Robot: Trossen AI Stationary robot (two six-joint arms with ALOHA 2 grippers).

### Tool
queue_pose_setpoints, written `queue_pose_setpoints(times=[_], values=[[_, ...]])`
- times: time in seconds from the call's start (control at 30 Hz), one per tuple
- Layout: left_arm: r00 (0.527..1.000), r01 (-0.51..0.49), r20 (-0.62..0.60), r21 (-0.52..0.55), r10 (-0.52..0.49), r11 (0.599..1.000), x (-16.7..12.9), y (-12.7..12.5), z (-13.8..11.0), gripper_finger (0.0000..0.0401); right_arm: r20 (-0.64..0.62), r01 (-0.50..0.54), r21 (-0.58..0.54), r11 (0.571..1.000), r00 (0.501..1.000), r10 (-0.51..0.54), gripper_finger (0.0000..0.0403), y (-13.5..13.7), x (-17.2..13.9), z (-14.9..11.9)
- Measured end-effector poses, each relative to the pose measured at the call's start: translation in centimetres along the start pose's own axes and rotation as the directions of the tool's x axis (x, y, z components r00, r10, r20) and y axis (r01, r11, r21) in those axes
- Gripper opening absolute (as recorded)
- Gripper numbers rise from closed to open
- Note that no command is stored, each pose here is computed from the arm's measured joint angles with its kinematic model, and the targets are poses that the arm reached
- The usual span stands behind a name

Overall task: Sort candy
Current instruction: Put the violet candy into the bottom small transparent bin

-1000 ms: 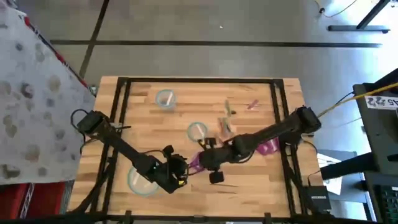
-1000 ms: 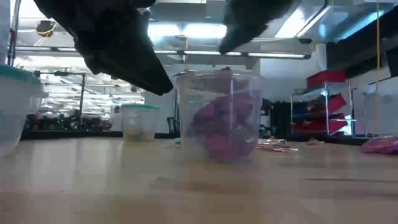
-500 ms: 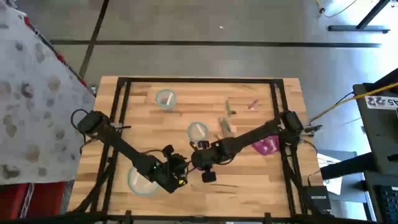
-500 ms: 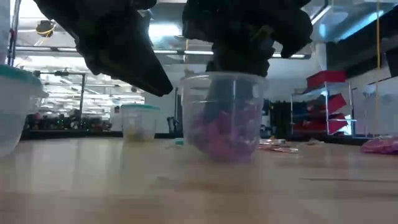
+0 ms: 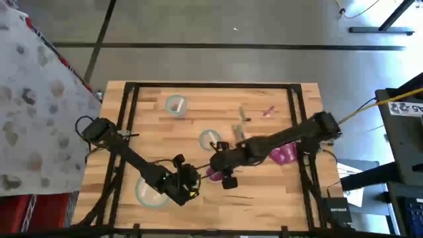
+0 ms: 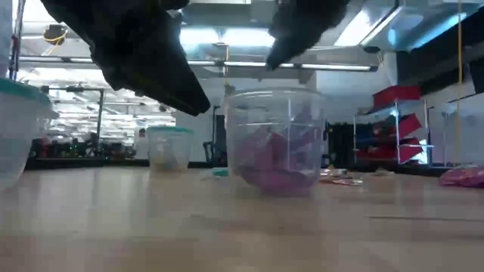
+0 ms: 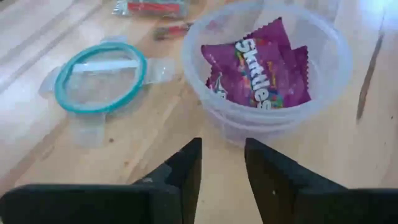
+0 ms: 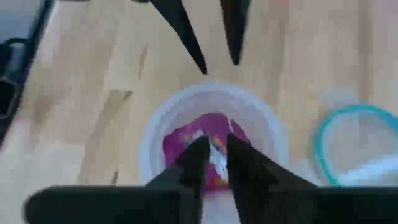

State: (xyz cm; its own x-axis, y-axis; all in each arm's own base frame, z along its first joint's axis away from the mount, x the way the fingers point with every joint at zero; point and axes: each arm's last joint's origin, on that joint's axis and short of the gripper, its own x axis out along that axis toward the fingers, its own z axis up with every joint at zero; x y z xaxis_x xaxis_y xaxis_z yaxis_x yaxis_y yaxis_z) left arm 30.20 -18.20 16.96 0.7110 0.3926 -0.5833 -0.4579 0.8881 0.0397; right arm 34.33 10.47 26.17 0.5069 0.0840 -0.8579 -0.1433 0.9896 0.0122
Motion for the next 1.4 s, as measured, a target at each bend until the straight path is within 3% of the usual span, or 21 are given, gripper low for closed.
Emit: queue_pose_setpoints(times=[0.1,0.3,0.53,0.7,0.9,1.13,1.27,1.4], values=[[1.0,0.006,0.0,0.005,-0.006,1.0,-0.2,-0.1,-0.1,0.0107,-0.139,0.108,0.013,0.994,0.985,-0.105,0.012,-0.7,-2.2,-1.9],[1.0,0.016,0.001,0.013,-0.016,1.0,-0.5,-0.4,-0.3,0.0107,-0.358,0.359,0.082,0.93,0.881,-0.309,0.0183,-2.1,-4.9,-7.4],[1.0,0.014,0.007,0.022,-0.014,1.0,-0.6,-0.4,-0.4,0.0107,-0.479,0.405,0.202,0.892,0.835,-0.27,0.0252,-2.0,-3.1,-14.3],[1.0,0.004,0.011,0.021,-0.005,1.0,-0.5,-0.3,-0.3,0.0107,-0.51,0.451,0.269,0.851,0.816,-0.272,0.027,-2.2,-0.6,-17.9],[1.0,-0.007,0.013,0.031,0.007,0.999,-0.1,-0.1,0.0,0.0107,-0.517,0.49,0.335,0.805,0.81,-0.277,0.0248,-2.6,1.3,-20.8],[1.0,-0.01,0.019,0.015,0.009,1.0,0.2,0.1,0.3,0.0107,-0.532,0.53,0.401,0.747,0.799,-0.282,0.019,-2.9,2.1,-22.8],[0.999,0.012,0.04,0.014,-0.013,1.0,0.2,-0.2,0.5,0.0107,-0.528,0.525,0.409,0.747,0.803,-0.275,0.0134,-2.8,2.1,-22.8],[0.999,0.021,0.048,0.018,-0.022,1.0,0.2,-0.3,0.7,0.0107,-0.523,0.525,0.398,0.752,0.804,-0.285,0.0053,-2.7,1.7,-21.8]])
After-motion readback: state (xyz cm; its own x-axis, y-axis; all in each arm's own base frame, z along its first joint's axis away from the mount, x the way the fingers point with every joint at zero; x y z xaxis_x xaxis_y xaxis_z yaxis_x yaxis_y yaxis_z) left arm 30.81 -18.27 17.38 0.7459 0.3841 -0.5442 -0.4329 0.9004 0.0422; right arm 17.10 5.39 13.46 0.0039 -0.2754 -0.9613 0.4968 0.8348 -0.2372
